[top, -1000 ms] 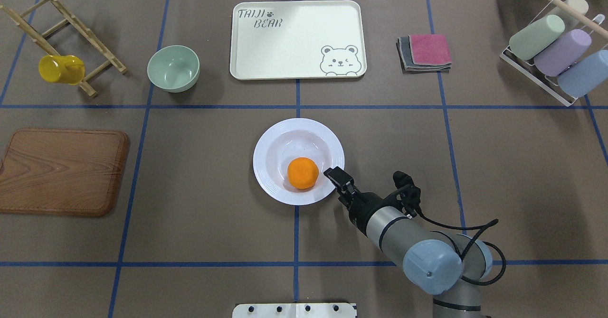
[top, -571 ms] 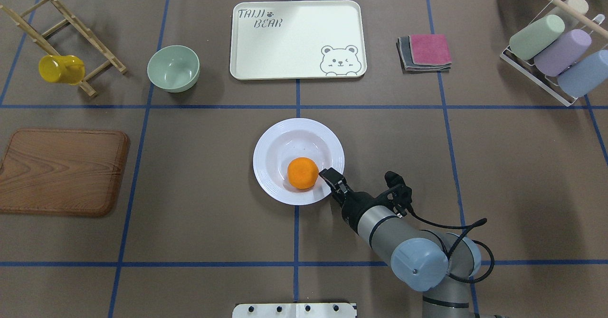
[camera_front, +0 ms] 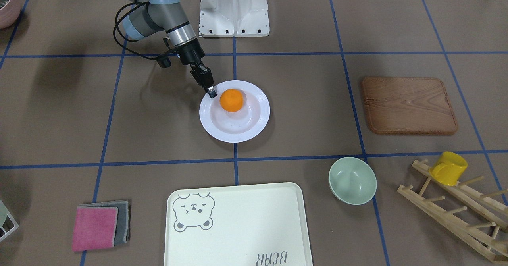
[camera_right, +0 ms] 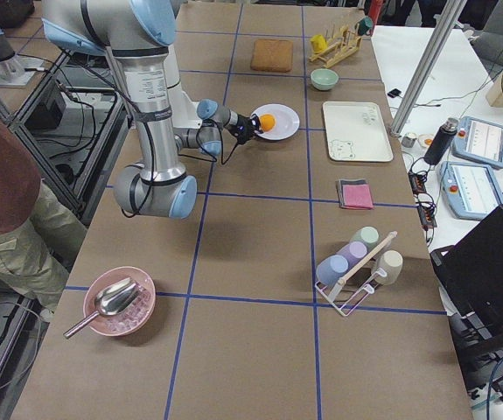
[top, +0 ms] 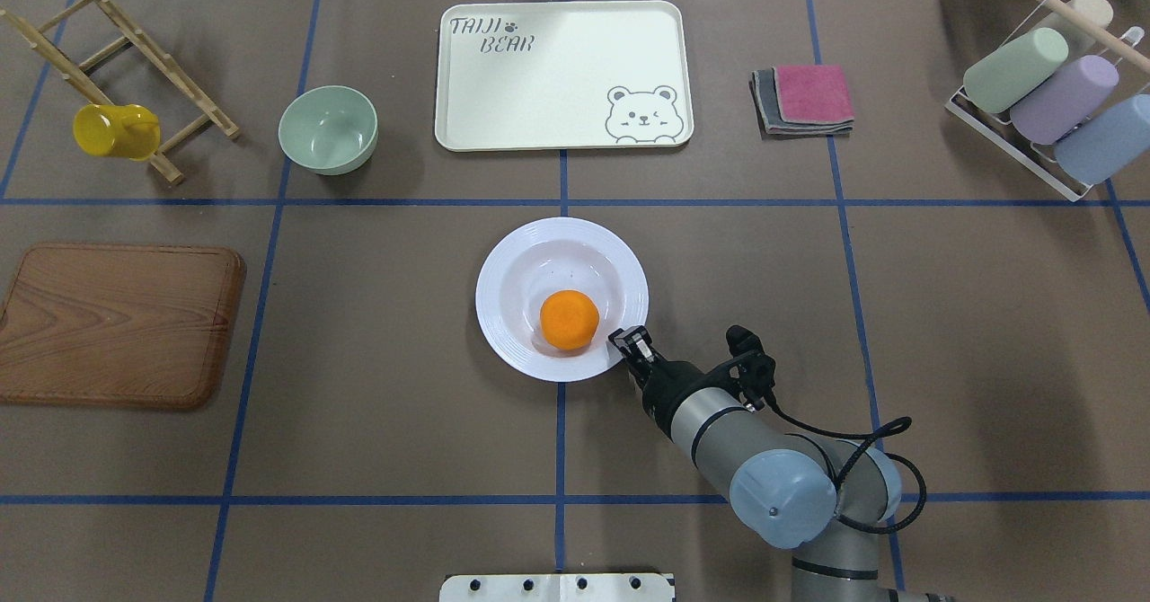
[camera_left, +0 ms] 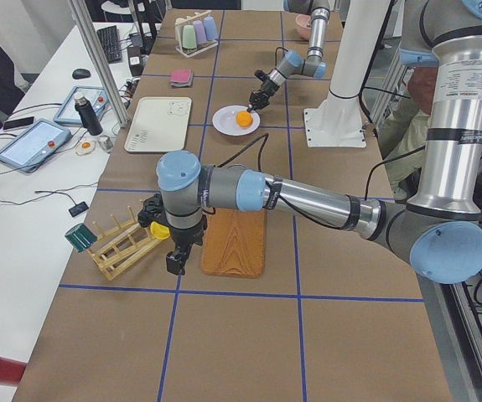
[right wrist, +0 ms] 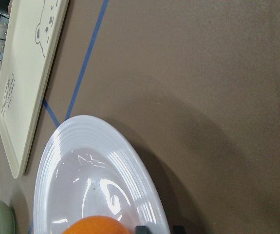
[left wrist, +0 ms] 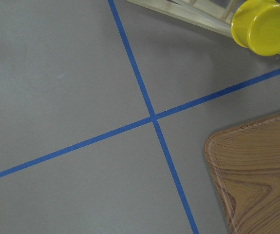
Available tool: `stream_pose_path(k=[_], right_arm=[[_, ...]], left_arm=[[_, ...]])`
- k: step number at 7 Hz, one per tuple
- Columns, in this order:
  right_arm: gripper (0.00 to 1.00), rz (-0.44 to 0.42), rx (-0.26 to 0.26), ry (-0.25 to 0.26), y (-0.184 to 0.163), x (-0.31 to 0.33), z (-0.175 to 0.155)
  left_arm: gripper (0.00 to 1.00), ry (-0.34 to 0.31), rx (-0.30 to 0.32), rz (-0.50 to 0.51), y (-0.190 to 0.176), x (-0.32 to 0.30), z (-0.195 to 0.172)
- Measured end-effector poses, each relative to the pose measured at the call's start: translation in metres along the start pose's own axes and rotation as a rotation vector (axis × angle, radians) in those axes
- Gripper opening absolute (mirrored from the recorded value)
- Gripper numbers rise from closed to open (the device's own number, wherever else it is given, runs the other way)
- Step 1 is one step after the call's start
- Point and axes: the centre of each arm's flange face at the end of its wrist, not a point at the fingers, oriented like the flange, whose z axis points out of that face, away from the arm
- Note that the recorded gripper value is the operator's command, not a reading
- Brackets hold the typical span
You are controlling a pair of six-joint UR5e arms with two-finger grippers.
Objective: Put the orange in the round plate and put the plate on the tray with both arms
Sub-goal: 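Grip the plate rim with the right gripper and lift it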
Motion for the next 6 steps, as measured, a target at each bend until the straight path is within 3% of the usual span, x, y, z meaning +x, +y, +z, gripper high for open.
stream_pose_path(k=[3, 6], right_arm=[[0.0, 0.068, -0.005, -0.069, 0.005, -0.039, 0.001], [0.0, 0.165, 0.002, -0.223, -0.01, -0.056, -0.006]], left_arm=[[0.99, -0.001, 0.002, 0.0, 0.0, 0.0, -0.001], [0.99, -0.001, 0.006, 0.003, 0.0, 0.001, -0.003]])
